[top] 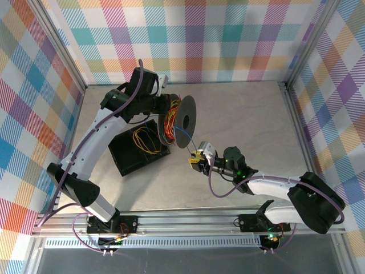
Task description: Wrap the cables
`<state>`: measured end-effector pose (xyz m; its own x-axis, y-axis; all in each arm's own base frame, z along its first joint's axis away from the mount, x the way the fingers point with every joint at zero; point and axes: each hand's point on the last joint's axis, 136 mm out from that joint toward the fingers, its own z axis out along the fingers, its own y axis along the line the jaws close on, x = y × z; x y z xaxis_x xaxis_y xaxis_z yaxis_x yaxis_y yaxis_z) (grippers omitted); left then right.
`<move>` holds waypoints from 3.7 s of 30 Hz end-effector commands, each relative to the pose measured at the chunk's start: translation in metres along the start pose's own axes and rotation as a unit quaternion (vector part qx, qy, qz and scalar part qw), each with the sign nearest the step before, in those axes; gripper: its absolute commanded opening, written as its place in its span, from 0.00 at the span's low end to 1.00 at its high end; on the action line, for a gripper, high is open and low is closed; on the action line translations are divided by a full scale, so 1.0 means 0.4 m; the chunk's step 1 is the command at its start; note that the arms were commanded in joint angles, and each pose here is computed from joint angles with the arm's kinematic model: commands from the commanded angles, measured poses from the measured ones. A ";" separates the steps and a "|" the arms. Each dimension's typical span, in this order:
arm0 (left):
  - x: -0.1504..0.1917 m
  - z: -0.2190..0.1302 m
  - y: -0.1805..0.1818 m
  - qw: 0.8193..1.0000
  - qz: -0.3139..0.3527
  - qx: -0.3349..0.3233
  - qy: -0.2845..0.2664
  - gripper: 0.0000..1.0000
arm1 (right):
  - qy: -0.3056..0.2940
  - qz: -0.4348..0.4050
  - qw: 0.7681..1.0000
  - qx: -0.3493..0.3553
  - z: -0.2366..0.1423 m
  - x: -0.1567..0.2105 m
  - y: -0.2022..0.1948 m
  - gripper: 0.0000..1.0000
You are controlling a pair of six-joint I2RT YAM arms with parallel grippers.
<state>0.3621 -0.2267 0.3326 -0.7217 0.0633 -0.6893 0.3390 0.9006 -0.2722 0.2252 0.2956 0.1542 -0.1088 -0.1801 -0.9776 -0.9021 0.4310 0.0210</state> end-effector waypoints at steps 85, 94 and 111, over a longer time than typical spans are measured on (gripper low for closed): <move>-0.178 -0.147 0.119 0.885 -0.266 0.115 -0.365 0.00 | 0.152 0.278 0.948 -0.005 0.091 -0.049 -0.111 0.00; -0.202 -0.086 0.180 0.848 -0.320 0.051 -0.419 0.00 | 0.066 0.246 0.966 -0.030 0.093 -0.135 -0.078 0.00; -0.193 0.017 0.129 0.858 -0.317 0.037 -0.402 0.00 | 0.114 0.195 0.974 -0.036 0.113 -0.151 -0.032 0.00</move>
<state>0.4342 -0.1951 0.2777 -0.3281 -0.6547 -0.6810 -0.0572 0.7333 -0.6775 0.2587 0.3359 0.1958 -0.5661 -0.1764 -0.8052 -0.7775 0.4389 0.4505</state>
